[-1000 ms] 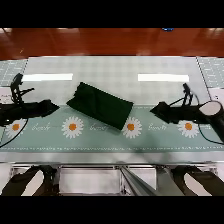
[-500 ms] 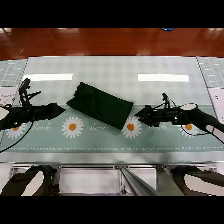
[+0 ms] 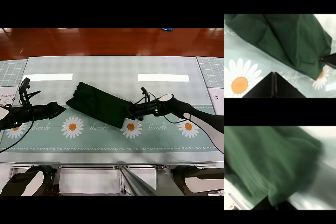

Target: Fold the shirts.

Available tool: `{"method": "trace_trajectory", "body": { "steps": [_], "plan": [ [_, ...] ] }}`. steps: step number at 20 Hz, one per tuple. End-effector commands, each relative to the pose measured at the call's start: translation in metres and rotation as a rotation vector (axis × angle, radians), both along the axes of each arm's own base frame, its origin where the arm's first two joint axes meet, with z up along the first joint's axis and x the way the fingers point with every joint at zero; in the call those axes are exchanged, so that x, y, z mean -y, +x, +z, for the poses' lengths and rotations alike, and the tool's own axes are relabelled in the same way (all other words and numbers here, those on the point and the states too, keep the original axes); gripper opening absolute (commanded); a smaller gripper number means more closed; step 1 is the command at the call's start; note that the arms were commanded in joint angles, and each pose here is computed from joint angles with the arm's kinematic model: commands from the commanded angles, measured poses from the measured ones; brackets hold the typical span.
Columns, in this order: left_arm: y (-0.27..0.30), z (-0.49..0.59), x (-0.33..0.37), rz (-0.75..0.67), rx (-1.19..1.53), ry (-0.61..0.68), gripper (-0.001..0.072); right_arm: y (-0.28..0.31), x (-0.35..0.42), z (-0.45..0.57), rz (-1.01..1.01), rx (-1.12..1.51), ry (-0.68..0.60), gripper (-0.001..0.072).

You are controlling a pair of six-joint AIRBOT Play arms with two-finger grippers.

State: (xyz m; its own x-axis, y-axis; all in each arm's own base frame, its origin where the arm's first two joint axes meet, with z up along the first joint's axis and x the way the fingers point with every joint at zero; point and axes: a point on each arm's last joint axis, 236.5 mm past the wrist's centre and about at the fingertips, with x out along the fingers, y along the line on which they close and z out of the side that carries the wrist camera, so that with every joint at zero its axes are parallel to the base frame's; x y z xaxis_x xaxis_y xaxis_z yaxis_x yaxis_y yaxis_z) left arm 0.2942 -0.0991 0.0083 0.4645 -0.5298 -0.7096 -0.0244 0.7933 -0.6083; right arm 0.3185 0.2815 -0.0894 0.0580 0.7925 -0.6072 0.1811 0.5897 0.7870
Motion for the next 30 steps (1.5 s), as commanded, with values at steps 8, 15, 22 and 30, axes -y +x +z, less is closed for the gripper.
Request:
{"method": "trace_trajectory", "body": {
  "steps": [8,15,22,30],
  "plan": [
    [-0.007,-0.001,0.01,-0.037,-0.016,-0.011,0.0019,0.122,0.02,0.166,0.139,0.419,-0.212,0.0023],
    [-0.017,-0.002,0.032,-0.113,-0.018,-0.01,0.0019,0.159,0.136,0.284,-0.012,0.535,-0.301,0.0023],
    [-0.018,-0.002,0.034,-0.112,-0.026,-0.017,0.0019,0.139,0.282,0.325,-0.304,0.476,-0.347,0.0023],
    [-0.015,0.0,0.034,-0.102,-0.018,-0.025,0.0019,0.032,0.41,0.306,-0.485,0.182,-0.622,0.0021]
  ]
}}
